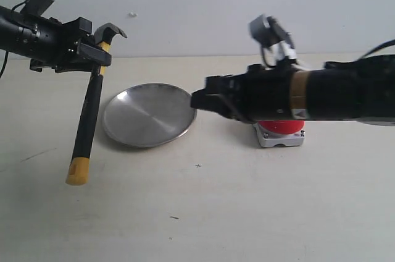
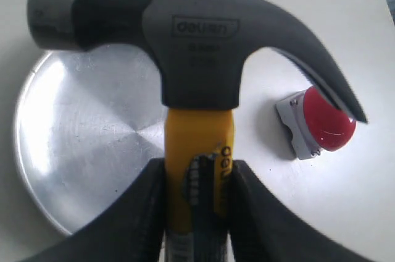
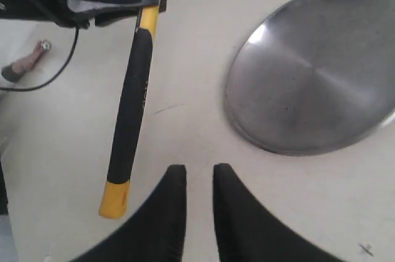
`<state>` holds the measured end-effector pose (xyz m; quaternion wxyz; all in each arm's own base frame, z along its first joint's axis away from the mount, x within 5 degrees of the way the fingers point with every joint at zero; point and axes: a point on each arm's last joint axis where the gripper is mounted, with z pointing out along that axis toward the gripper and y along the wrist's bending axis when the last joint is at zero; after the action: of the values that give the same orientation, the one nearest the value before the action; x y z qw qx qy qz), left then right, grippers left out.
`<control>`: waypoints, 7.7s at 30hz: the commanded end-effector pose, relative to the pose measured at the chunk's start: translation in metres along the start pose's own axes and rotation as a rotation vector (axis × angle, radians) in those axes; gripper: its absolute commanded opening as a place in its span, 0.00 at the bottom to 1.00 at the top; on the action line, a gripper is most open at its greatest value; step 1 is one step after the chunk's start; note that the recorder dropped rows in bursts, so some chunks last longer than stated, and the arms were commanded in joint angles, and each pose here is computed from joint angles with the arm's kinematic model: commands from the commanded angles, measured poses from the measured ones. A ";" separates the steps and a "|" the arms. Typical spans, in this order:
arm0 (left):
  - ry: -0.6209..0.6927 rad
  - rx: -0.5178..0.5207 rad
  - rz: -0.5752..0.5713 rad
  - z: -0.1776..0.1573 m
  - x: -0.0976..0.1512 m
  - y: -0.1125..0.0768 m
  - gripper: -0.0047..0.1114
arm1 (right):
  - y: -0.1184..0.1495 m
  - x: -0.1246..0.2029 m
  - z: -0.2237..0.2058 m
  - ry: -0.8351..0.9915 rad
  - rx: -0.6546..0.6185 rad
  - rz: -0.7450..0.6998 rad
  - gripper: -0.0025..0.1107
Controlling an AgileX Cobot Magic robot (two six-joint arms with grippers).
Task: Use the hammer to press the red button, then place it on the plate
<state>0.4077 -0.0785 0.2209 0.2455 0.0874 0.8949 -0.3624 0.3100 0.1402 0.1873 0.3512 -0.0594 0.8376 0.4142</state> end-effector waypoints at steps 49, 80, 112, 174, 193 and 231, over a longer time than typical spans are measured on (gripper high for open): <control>-0.064 0.025 0.036 0.000 -0.007 -0.017 0.04 | 0.041 0.005 0.181 0.046 -0.039 -0.095 0.56; -0.075 0.005 0.100 0.000 -0.008 -0.015 0.09 | 0.044 0.004 0.180 0.037 -0.072 0.065 0.02; -0.183 0.081 0.265 -0.076 0.027 -0.036 0.04 | 0.068 -0.075 0.062 -0.175 0.417 -0.308 0.02; -1.000 -0.342 0.339 -0.164 0.305 -0.071 0.04 | -0.020 0.011 -0.111 -0.098 0.682 -0.189 0.02; -1.000 -0.342 0.339 -0.164 0.305 -0.071 0.04 | 0.015 0.016 -0.158 -0.283 0.657 -0.227 0.02; -1.000 -0.344 0.341 -0.164 0.305 -0.071 0.04 | 0.069 0.001 -0.119 -0.242 -0.067 -0.184 0.02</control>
<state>0.0586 -0.0226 0.2132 0.7092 0.0078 0.6865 -0.1603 0.2105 0.0922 0.2742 0.4923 -0.1034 0.7799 0.3723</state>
